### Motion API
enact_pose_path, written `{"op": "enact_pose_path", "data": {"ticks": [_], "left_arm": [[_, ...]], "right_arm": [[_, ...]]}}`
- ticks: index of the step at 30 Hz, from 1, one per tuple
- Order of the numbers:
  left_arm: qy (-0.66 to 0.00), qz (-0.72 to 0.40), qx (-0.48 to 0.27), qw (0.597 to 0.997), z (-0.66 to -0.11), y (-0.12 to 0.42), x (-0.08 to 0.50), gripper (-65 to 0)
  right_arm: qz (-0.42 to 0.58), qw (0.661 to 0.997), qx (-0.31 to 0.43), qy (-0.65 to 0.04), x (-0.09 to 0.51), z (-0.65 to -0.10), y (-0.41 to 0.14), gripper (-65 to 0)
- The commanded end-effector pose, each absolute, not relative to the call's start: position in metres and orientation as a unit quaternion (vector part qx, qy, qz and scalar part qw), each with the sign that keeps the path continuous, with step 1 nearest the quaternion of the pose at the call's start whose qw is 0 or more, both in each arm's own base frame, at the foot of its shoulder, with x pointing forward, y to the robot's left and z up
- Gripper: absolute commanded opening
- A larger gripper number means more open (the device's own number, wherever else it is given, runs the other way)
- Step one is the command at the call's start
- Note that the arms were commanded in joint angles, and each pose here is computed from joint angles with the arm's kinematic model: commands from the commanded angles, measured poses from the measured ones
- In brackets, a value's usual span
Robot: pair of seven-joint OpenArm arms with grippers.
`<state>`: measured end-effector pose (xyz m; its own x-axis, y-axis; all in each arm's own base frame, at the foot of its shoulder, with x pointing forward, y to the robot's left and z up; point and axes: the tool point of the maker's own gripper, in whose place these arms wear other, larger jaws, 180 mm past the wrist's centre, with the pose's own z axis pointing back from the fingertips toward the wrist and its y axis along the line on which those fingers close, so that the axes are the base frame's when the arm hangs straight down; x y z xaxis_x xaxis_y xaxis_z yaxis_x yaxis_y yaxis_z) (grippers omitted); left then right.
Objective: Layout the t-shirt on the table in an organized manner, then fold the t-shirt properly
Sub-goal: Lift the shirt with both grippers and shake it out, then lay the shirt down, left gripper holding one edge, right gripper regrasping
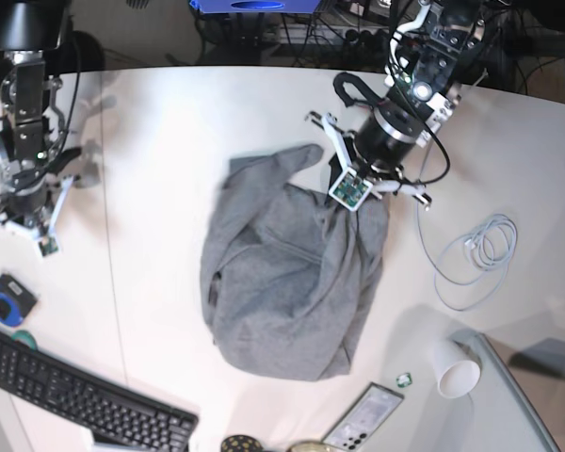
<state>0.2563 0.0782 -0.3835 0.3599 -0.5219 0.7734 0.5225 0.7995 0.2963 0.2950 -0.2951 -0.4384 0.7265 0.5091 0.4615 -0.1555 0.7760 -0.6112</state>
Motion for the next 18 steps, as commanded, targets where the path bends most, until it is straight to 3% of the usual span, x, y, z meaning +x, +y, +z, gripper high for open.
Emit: {"op": "enact_pose_path", "data": {"ticks": [1, 11, 18], "left_arm": [[-0.478, -0.318, 0.005, 0.819, -0.381, 0.080, 0.258, -65.0], [-0.410, -0.352, -0.028, 0.841, -0.432, 0.060, 0.218, -65.0], [-0.361, -0.331, 0.019, 0.872, -0.440, 0.096, 0.218, -65.0]], "right_arm": [[0.181, 0.873, -0.313, -0.327, 0.304, -0.422, -0.320, -65.0], [0.174, 0.879, -0.285, -0.341, 0.304, -0.428, -0.288, -65.0], [0.275, 0.866, -0.150, -0.391, 0.298, -0.416, -0.155, -63.9]]}}
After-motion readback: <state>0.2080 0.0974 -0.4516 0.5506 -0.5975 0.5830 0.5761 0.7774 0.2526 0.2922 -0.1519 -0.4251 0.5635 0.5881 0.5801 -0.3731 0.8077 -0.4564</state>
